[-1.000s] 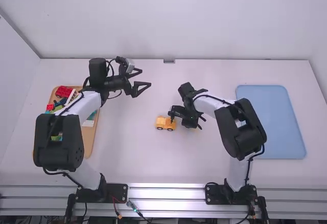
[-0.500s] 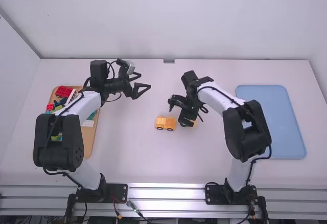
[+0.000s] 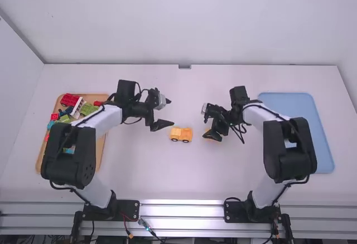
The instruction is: Assemble lego blocks to make yellow taxi
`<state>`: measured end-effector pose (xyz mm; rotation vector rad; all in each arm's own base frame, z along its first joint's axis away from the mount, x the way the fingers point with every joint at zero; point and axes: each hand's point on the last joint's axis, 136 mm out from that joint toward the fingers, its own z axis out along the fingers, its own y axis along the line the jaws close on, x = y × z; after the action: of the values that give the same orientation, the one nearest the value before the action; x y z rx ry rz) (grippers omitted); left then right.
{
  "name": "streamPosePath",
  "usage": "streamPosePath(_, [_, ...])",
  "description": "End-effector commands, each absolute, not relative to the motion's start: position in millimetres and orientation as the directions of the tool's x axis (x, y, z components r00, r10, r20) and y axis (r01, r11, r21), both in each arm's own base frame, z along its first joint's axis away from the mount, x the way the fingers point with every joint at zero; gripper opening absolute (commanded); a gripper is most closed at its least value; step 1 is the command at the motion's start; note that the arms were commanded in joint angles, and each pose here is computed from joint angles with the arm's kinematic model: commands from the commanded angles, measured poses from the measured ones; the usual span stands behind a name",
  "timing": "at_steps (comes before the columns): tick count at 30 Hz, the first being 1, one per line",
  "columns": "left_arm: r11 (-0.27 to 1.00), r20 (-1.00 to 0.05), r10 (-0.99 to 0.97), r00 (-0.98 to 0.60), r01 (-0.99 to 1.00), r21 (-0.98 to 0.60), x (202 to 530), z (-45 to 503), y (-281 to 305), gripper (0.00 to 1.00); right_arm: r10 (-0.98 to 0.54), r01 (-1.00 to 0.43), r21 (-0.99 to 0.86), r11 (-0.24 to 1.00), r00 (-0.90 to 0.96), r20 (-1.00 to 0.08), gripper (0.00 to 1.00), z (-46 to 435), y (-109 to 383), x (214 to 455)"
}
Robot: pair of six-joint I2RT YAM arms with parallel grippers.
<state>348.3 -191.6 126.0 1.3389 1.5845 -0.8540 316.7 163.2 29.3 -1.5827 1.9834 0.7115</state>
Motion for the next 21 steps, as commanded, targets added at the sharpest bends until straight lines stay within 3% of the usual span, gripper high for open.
streamPosePath(1, [0.109, -0.913, 0.404, 0.049, 0.989, 0.101, 334, 116, -204, 0.99, -0.64, -0.979, 0.126, 0.162, -0.202, -0.741, 0.99, 27, 168, 302])
streamPosePath(7, [0.072, -0.909, 0.405, 0.1, 0.987, 0.141, 323, 105, -219, 0.99, -0.608, -0.978, 0.047, 0.204, -0.164, -0.777, 0.99, 4, 155, 298])
streamPosePath(13, [0.116, -0.928, 0.367, 0.053, 0.988, 0.103, 326, 107, -220, 0.99, -0.602, -0.975, 0.001, 0.221, -0.137, -0.787, 1.0, -9, 147, 290])
streamPosePath(15, [0.12, -0.931, 0.363, 0.043, 0.988, 0.093, 325, 107, -221, 0.99, -0.606, -0.972, -0.005, 0.234, -0.142, -0.783, 0.94, -11, 144, 291])
streamPosePath(21, [0.117, -0.93, 0.365, 0.037, 0.989, 0.085, 323, 106, -222, 0.99, -0.619, -0.965, -0.007, 0.261, -0.162, -0.769, 0.93, -14, 139, 296])
